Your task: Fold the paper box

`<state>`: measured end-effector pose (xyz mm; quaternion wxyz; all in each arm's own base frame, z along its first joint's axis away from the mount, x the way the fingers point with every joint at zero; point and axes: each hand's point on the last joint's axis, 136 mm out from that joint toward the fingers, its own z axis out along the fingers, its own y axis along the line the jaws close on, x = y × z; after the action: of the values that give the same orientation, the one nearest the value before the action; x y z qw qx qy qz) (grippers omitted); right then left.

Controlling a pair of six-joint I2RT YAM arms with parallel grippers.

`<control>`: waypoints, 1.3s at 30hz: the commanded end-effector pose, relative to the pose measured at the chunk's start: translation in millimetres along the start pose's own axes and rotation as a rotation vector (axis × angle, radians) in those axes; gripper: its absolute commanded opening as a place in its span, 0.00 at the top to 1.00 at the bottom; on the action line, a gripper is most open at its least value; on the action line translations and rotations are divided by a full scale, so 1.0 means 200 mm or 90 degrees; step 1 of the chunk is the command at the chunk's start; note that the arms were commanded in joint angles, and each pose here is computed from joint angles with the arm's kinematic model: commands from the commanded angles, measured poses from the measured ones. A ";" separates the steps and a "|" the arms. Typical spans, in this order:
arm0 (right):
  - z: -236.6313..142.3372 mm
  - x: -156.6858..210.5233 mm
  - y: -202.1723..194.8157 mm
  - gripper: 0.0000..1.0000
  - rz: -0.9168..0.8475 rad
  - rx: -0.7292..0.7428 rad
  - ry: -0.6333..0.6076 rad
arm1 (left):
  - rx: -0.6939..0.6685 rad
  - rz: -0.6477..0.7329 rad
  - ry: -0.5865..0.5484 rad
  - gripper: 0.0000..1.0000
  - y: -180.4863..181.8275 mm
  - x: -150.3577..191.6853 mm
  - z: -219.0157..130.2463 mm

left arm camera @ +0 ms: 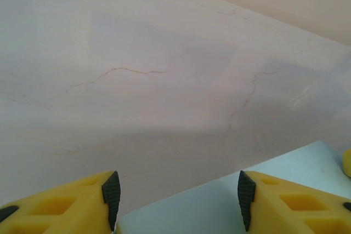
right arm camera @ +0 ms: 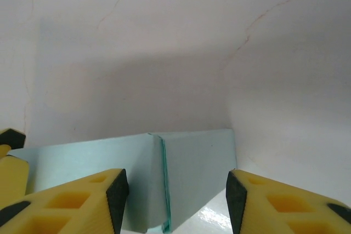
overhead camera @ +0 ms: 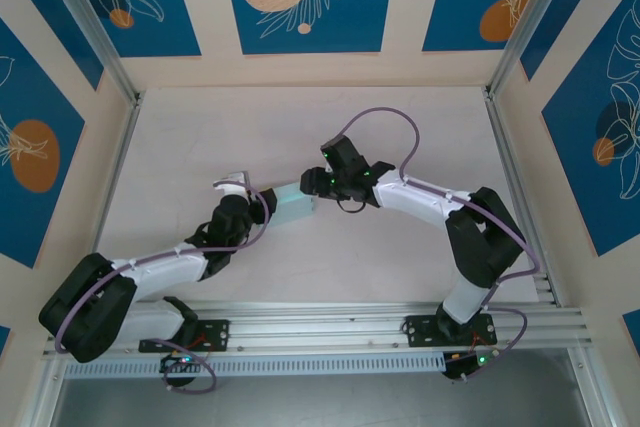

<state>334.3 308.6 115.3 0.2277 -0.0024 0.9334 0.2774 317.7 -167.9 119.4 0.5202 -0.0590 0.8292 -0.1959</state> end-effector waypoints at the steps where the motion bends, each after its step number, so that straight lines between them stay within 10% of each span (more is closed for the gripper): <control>1: 0.07 0.13 -0.11 0.50 0.022 0.023 0.051 | -0.053 0.043 0.099 0.41 0.13 0.24 -0.02; 24: 0.15 0.26 -0.26 0.66 0.016 0.027 0.049 | 0.006 -0.119 0.146 0.23 0.06 -0.05 -0.19; 39: 0.16 0.25 -0.26 0.67 0.015 0.027 0.049 | 0.037 -0.266 0.205 0.56 0.18 0.19 -0.19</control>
<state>335.3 318.8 108.3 0.2655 -0.0092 0.9001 0.3454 282.0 -140.1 107.7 0.3623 -0.1650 0.8575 -0.3260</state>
